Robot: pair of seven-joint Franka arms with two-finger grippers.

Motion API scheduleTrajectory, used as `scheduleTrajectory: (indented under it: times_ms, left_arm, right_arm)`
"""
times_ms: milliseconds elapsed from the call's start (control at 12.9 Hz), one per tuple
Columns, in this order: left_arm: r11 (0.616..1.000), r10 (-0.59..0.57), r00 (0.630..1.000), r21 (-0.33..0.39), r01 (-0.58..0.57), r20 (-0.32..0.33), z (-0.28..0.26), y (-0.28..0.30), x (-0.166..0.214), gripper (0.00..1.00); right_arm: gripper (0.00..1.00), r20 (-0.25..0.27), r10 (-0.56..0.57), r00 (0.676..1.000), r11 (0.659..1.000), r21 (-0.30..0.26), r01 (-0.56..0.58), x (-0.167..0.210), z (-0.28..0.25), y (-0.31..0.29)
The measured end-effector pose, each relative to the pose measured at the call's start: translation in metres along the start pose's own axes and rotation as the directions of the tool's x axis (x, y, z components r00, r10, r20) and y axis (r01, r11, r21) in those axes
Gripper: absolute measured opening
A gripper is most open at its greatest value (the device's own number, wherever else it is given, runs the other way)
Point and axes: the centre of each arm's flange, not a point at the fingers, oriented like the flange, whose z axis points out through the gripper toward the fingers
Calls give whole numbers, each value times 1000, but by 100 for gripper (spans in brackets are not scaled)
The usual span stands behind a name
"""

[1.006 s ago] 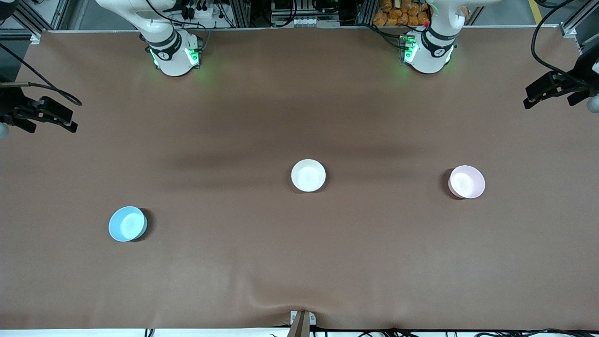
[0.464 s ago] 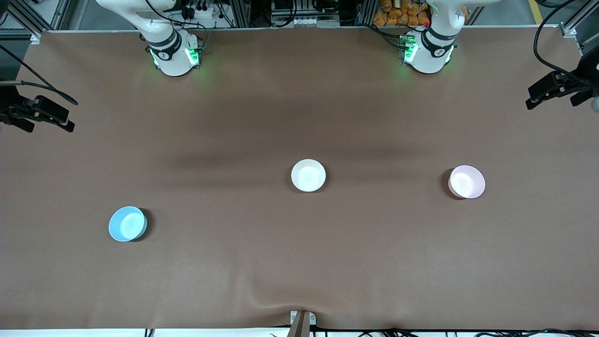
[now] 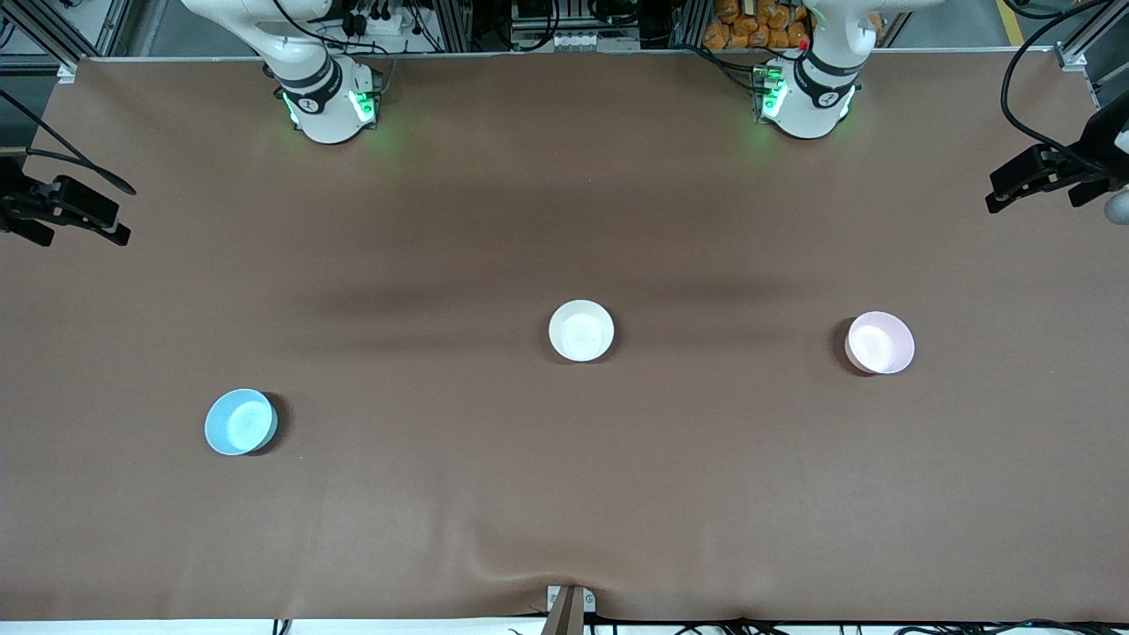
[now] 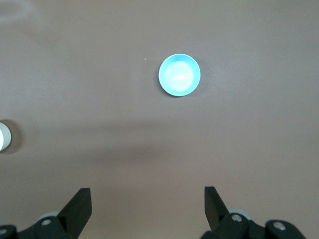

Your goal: Stack pink and blue bowls on white bowl

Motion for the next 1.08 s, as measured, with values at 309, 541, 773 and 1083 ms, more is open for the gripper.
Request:
scheduleTrajectory:
  times_ms: [309, 541, 773, 1083]
  left_arm:
    - [1000, 1, 1000, 0, -1, 3, 1, 0, 1, 100]
    - [1000, 2, 1000, 0, -2, 4, 2, 1, 1, 100]
    - [1000, 2, 1000, 1, -2, 12, 6, 1, 2, 100]
    - [1000, 4, 1000, 1, -4, 16, 8, 1, 2, 100]
  right_arm:
    - [100, 22, 0, 1000, 1000, 0, 0, 0, 6, 0]
    - [100, 33, 1, 999, 1000, 0, -2, 2, 12, 1]
    - [100, 47, 3, 999, 1000, 1, -3, 4, 18, 2]
    - [100, 81, 28, 996, 1000, 0, -28, 13, 39, 16]
